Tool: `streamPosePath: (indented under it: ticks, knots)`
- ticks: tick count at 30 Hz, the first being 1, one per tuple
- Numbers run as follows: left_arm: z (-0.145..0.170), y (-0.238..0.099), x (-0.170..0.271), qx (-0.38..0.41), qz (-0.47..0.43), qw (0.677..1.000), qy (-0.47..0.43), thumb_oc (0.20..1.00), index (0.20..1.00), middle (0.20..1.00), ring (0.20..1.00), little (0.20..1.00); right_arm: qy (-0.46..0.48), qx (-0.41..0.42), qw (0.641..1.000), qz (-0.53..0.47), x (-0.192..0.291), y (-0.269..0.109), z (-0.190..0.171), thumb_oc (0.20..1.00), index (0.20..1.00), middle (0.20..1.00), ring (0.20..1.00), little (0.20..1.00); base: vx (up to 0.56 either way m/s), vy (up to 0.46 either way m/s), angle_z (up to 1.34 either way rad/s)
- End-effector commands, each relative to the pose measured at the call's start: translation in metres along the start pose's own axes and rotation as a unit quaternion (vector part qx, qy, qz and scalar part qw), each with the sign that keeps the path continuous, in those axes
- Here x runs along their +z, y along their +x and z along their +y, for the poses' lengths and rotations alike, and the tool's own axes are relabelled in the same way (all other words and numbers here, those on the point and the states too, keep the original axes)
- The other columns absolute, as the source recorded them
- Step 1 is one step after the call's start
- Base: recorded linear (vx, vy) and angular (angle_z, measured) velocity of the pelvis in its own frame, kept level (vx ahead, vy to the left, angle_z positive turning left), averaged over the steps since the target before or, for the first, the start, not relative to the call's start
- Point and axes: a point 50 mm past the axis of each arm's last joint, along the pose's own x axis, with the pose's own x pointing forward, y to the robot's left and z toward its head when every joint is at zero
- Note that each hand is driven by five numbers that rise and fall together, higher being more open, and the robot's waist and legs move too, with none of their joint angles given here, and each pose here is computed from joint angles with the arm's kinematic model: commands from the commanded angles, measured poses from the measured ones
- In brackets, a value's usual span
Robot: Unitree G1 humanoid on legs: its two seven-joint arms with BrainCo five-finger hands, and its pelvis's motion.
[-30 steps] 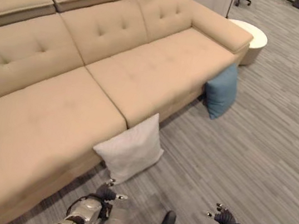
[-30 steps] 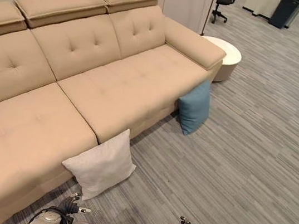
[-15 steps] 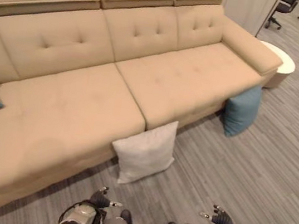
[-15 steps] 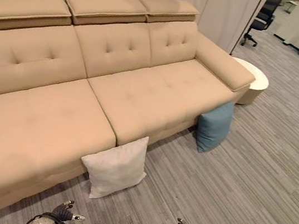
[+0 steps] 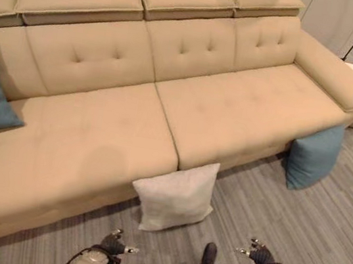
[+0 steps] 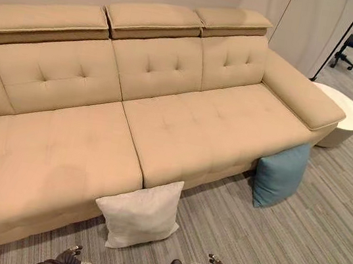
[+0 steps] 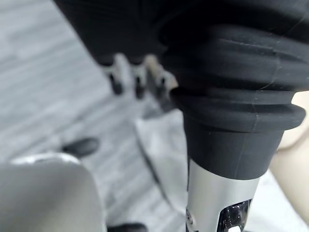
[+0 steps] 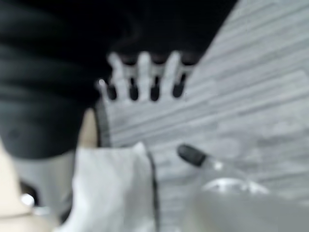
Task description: Pick up all the scattered cushions and arrange them neatly on the sofa.
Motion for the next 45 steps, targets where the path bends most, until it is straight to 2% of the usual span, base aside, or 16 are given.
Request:
streamPosePath:
  ticks: [1,7,14,19,25,38,40,45]
  knots:
    - [0.001,0.004,0.026,-0.007,-0.044,0.999,0.024,1.000,1.000,1.000,1.000,1.000,0.001,-0.010,1.000,-0.016,0.008,0.001,-0.008,1.000,1.000,1.000,1.000,1.000,0.07,-0.233,0.69]
    - [-0.005,0.005,0.038,-0.018,-0.062,0.998,0.025,1.000,1.000,1.000,1.000,1.000,0.013,-0.024,1.000,-0.012,0.005,0.000,-0.016,1.000,1.000,1.000,1.000,1.000,0.04,-0.133,0.72]
    - [0.000,0.004,0.026,-0.008,-0.041,0.999,0.019,1.000,1.000,1.000,1.000,1.000,0.009,-0.015,1.000,-0.006,0.001,0.000,-0.007,1.000,1.000,1.000,1.000,1.000,0.16,0.052,0.46]
    - [0.006,0.004,0.020,-0.002,-0.031,0.999,0.015,1.000,1.000,1.000,1.000,1.000,0.003,-0.001,1.000,-0.015,0.008,0.002,0.001,1.000,1.000,1.000,1.000,1.000,0.18,0.195,-0.12]
    - [0.016,0.005,0.033,0.013,-0.051,0.999,0.011,1.000,1.000,1.000,1.000,1.000,-0.004,0.009,0.999,-0.040,0.024,0.005,0.007,1.000,1.000,1.000,1.000,1.000,0.09,0.184,-0.18]
    - [0.017,0.005,0.039,0.018,-0.063,0.998,-0.004,1.000,1.000,1.000,1.000,1.000,-0.016,0.001,0.999,-0.039,0.023,0.005,0.000,1.000,1.000,1.000,1.000,1.000,0.07,-0.002,0.14]
    - [0.017,0.005,0.047,0.021,-0.079,0.997,-0.015,1.000,1.000,1.000,1.000,1.000,-0.013,-0.008,0.998,-0.056,0.032,0.006,-0.004,1.000,1.000,1.000,1.000,1.000,-0.12,-0.102,0.08]
    - [0.021,0.002,0.105,0.042,-0.183,0.981,-0.053,1.000,1.000,1.000,1.000,1.000,0.004,-0.044,0.990,-0.136,0.074,0.006,-0.019,1.000,1.000,1.000,1.000,1.000,-0.20,-0.057,0.21]
